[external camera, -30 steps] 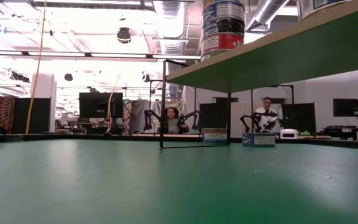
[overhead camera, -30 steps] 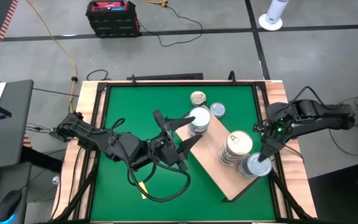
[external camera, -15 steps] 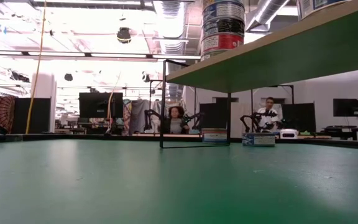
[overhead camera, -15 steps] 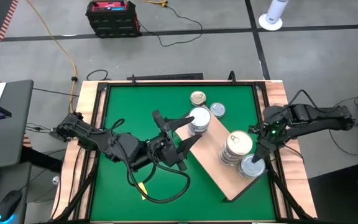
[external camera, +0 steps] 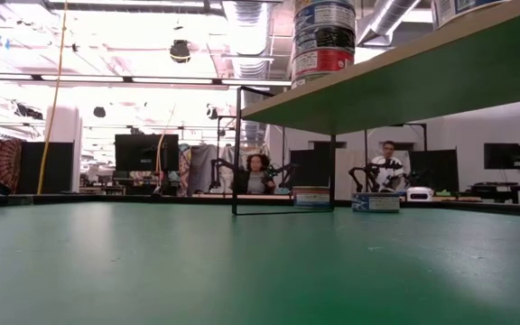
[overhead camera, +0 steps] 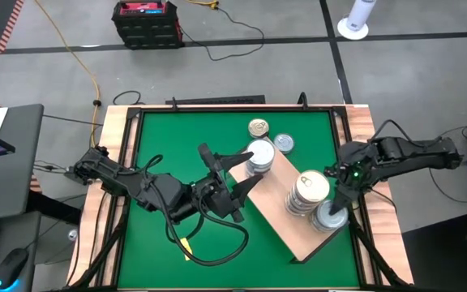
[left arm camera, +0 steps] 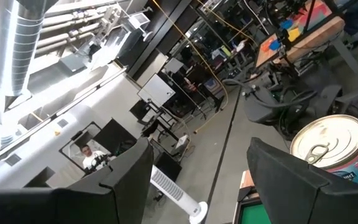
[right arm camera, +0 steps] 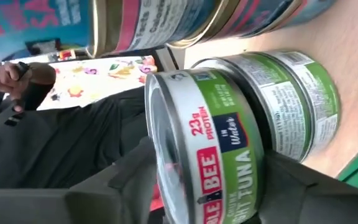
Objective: Stack canned seafood by type on shelf
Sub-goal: Stack the light green tuna can on top of the other light green tuna cans on the shelf
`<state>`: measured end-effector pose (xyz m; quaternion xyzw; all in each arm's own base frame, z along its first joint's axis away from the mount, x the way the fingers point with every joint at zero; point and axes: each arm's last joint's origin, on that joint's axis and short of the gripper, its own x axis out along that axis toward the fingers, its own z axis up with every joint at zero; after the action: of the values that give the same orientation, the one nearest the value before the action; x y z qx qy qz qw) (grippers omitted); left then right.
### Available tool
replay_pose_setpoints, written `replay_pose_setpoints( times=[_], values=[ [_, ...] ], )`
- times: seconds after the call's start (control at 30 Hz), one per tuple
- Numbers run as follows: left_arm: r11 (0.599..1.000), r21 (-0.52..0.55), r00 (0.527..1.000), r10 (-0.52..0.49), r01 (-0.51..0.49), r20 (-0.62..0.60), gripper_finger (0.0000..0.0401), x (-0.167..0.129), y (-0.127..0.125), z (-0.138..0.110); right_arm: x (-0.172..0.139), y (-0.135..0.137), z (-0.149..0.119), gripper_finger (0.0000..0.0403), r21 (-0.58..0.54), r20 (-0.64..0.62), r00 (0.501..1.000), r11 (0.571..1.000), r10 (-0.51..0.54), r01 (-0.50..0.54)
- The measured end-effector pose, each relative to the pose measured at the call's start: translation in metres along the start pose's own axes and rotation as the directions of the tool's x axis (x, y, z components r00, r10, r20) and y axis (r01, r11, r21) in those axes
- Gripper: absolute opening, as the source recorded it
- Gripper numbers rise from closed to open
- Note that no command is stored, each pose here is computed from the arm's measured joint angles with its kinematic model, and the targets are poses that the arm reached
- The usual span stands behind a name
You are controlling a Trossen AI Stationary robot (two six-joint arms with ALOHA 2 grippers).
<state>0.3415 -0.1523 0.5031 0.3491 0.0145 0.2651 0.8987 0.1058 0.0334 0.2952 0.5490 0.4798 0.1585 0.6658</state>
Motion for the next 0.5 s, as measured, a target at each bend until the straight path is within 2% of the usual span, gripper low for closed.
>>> replay_pose_setpoints(
  times=[0.23, 0.5],
  values=[
    [0.999, -0.047, 1.0, -0.017, 0.019, 0.024, 0.0249, 0.0004, -0.0005, 0.0005, -0.0001, 0.0032, 0.0013, 0.0312, 0.023, 0.011, 1.0, 0.999, 0.027, -0.027],
    [0.999, -0.05, 1.0, -0.017, 0.019, 0.025, 0.0249, 0.0008, -0.0004, 0.0003, 0.0051, 0.0048, 0.0066, 0.0317, 0.064, -0.01, 1.0, 0.998, 0.025, -0.025]
  ],
)
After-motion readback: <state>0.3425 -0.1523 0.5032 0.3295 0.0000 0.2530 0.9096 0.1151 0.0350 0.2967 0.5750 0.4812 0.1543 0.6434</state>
